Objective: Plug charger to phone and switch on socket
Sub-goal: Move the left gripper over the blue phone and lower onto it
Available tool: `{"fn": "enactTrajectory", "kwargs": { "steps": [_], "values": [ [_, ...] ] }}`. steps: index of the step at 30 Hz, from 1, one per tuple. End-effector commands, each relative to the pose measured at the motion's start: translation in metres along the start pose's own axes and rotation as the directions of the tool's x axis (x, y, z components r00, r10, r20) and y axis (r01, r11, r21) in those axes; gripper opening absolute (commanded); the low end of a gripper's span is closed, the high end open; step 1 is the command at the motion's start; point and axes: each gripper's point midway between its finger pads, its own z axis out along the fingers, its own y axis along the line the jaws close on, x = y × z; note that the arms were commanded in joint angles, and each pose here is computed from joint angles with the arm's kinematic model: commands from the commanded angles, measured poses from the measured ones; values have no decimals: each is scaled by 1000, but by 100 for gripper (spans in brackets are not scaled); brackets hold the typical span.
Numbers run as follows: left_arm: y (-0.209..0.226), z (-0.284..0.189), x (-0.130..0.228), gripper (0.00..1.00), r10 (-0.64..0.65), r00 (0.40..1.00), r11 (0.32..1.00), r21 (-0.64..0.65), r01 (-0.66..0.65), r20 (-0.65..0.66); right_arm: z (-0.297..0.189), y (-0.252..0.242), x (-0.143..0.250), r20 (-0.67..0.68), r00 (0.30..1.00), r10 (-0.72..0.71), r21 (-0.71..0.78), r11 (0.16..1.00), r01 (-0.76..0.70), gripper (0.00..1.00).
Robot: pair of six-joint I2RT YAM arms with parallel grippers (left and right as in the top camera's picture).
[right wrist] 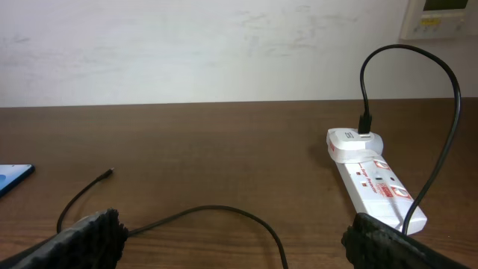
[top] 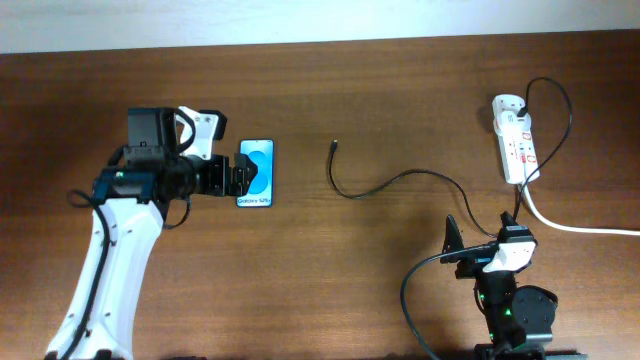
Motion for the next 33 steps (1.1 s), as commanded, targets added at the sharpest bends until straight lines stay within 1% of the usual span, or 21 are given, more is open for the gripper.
{"fn": "enactTrajectory", "kwargs": {
  "steps": [1, 2, 3, 4, 6, 7, 9, 13, 14, 17, 23, 27, 31, 33],
  "values": [
    [-5, -3, -16, 99, 28, 999, 999, 30, -29, 46, 0, 1, 3, -5, 1000, 7, -4, 1000, -7, 98],
    [-6, -4, -20, 97, 23, 998, 999, 37, -25, 61, 0, 1, 3, -5, 1000, 7, -4, 1000, -7, 98],
    [-5, -5, -23, 92, 4, 998, 1000, 29, -6, 65, 0, 1, 3, -5, 1000, 7, -4, 1000, -7, 98],
    [4, -7, -32, 92, -67, 995, 997, -39, 70, 74, 0, 1, 3, -5, 1000, 7, -4, 1000, -7, 98],
    [7, -11, -42, 95, -84, 994, 990, -111, 92, 71, 0, 1, 3, -5, 1000, 7, -4, 1000, -7, 98],
    [4, -14, -48, 93, -76, 996, 984, -156, 81, 37, 0, 1, 3, -5, 1000, 6, -4, 1000, -6, 98],
    [-1, -14, -60, 96, -59, 998, 968, -247, 48, -36, 0, 1, 3, -5, 1000, 6, -4, 1000, -6, 98],
    [-9, 7, -71, 100, -47, 991, 966, -257, 14, -124, 0, 1, 3, -5, 1000, 7, -4, 1000, -7, 98],
    [-4, 22, -66, 99, -57, 985, 965, -260, 13, -161, 0, 1, 3, -5, 1000, 7, -4, 1000, -7, 98],
    [3, 51, -52, 99, -34, 969, 967, -253, -31, -246, 0, 1, 3, -5, 1000, 6, -4, 1000, -6, 98],
    [18, 100, -18, 99, -71, 920, 966, -256, -32, -384, 0, 1, 3, -5, 1000, 7, -4, 1000, -7, 98],
    [31, 128, -1, 99, -88, 894, 960, -278, -42, -440, 0, 1, 3, -5, 1000, 7, -4, 1000, -7, 98],
    [36, 144, 4, 99, -88, 888, 960, -276, -45, -451, 0, 1, 3, -5, 1000, 6, -4, 1000, -6, 98],
    [40, 155, 14, 99, -97, 874, 960, -278, -45, -477, 0, 1, 3, -5, 1000, 6, -4, 1000, -6, 98]
  ]
}}
